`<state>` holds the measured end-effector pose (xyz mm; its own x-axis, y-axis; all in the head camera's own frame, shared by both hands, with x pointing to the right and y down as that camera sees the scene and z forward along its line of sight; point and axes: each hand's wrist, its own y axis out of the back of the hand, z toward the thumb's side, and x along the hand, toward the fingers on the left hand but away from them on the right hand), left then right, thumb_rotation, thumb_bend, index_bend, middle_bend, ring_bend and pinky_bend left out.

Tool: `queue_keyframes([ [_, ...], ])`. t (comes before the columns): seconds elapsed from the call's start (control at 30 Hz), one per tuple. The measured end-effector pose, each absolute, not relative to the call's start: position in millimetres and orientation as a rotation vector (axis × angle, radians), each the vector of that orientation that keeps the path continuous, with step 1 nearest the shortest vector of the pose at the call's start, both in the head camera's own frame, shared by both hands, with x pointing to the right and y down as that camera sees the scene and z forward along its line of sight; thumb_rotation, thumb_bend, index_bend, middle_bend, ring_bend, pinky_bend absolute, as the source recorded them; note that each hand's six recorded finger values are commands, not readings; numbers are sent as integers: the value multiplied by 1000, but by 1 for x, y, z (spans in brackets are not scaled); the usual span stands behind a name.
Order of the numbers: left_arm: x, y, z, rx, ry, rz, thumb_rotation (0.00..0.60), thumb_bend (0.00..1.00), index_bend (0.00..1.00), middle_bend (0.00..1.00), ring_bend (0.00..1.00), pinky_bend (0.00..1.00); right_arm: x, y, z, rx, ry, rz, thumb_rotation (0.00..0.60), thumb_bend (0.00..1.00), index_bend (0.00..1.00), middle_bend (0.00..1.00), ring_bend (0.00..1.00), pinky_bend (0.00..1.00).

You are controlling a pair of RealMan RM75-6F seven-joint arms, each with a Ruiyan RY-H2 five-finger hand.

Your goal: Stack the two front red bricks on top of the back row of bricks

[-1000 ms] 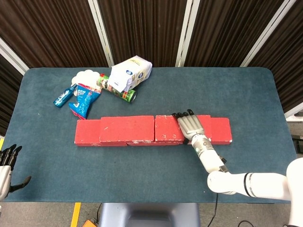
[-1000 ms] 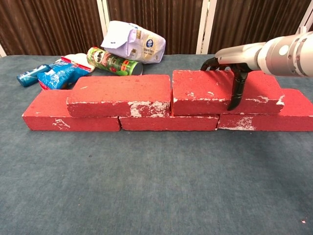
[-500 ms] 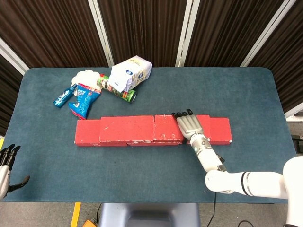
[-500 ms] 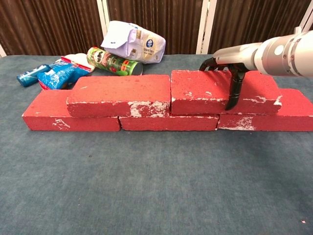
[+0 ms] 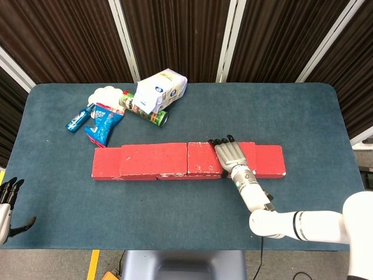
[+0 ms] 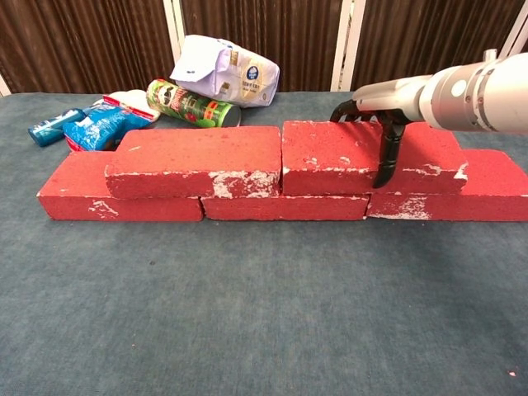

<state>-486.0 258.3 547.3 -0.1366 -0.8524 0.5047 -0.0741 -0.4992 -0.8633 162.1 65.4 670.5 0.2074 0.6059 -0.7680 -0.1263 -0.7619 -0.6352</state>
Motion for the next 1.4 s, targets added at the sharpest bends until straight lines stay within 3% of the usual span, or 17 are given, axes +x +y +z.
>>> queue_keyframes([
  [0.6,-485,258,548,-1544,1051,-1697,600,226,0,0,0,31,161,64,672,-1890,-454,1620,600,113,258,284,175,0],
  [1.4,-486,258,548,-1542,1053,-1705,600,225,0,0,0,31,158,64,671,-1889,-468,1617,600,0,253,229,137,0],
])
